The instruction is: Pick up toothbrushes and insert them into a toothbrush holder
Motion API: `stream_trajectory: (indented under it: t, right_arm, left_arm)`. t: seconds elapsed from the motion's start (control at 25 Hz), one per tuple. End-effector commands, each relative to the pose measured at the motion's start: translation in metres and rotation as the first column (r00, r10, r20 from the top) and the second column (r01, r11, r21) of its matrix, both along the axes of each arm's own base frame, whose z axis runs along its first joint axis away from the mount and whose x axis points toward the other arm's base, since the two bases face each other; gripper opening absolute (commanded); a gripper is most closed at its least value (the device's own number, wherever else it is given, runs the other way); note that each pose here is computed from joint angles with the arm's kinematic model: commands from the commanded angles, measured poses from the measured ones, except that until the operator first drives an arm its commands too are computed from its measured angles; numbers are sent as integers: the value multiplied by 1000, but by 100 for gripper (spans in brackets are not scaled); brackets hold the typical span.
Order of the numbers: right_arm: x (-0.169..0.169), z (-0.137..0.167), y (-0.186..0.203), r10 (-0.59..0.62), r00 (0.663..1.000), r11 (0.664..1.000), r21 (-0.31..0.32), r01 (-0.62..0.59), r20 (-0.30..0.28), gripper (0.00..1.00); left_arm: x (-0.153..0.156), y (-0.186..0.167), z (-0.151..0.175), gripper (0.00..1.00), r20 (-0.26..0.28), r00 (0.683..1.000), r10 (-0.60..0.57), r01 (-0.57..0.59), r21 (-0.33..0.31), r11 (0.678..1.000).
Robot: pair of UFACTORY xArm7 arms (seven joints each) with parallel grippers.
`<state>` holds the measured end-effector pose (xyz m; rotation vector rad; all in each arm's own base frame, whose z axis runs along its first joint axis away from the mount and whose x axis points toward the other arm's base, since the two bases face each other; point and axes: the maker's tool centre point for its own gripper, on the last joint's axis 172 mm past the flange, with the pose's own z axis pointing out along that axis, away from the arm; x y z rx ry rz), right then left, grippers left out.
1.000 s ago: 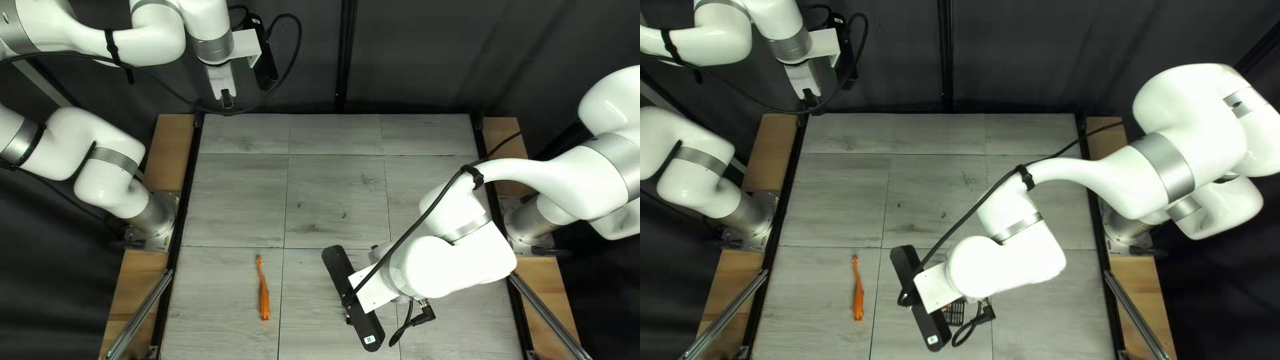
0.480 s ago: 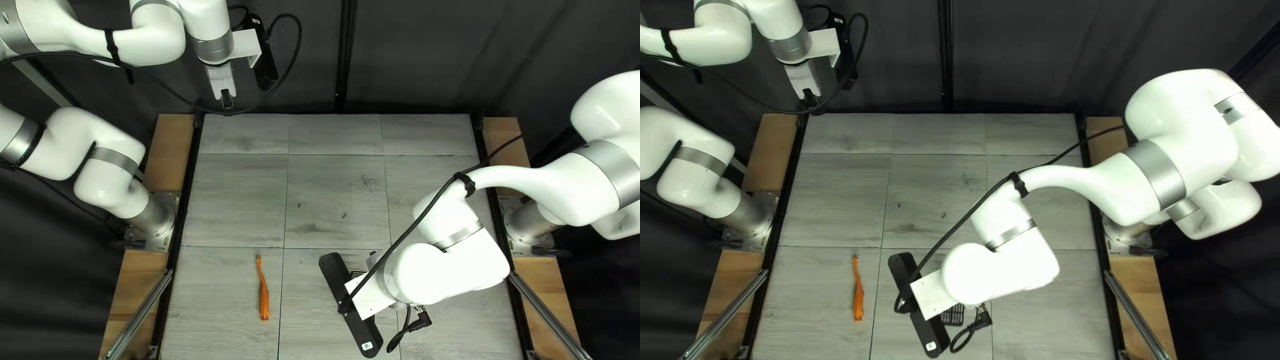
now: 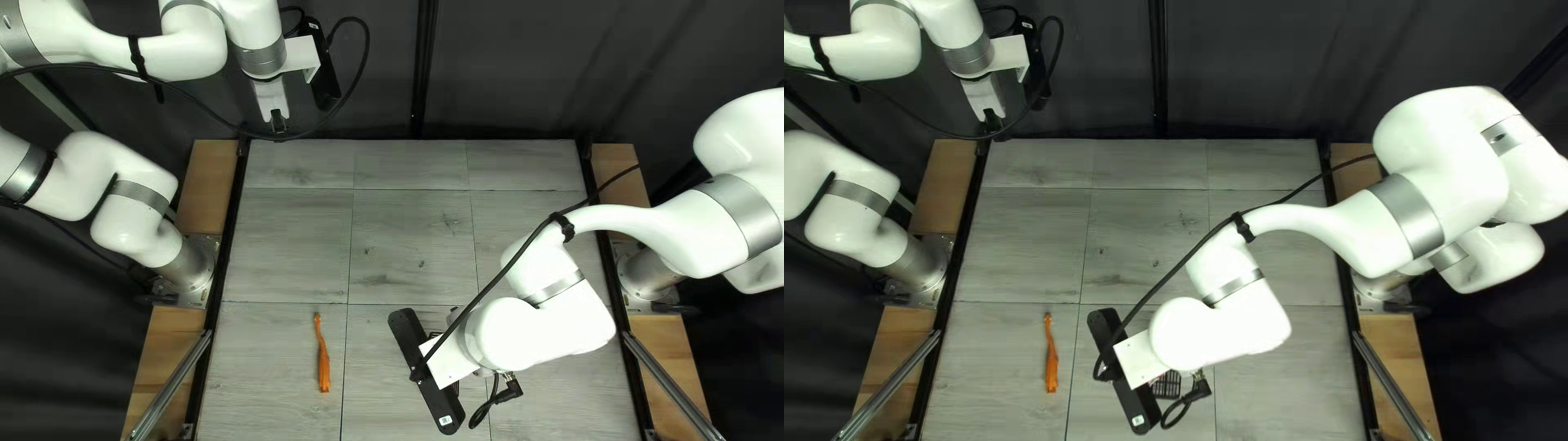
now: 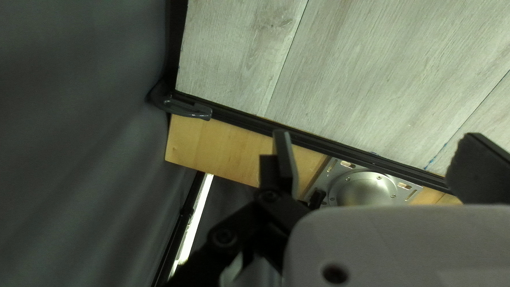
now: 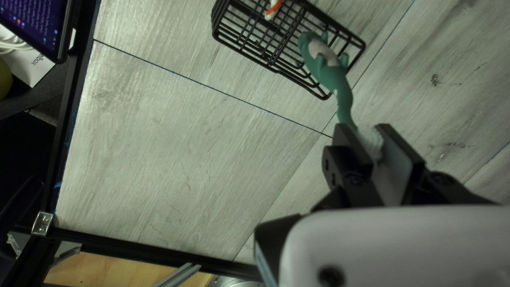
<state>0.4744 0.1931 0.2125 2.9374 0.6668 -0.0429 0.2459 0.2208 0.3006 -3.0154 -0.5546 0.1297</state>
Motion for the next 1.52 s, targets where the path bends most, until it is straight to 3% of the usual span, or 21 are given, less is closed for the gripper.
stream_trajectory:
  t: [0.04, 1.52]
  right_arm:
    - [0, -2, -2, -5, 1000, 1000, -3, 5, -4, 2]
    - [9, -36, -7, -57, 995, 998, -40, 54, -79, 3]
  left_arm:
    - [0, 0, 0, 100, 0, 1000, 0, 0, 0, 1000]
    - [0, 0, 0, 100, 0, 1000, 0, 0, 0, 1000]
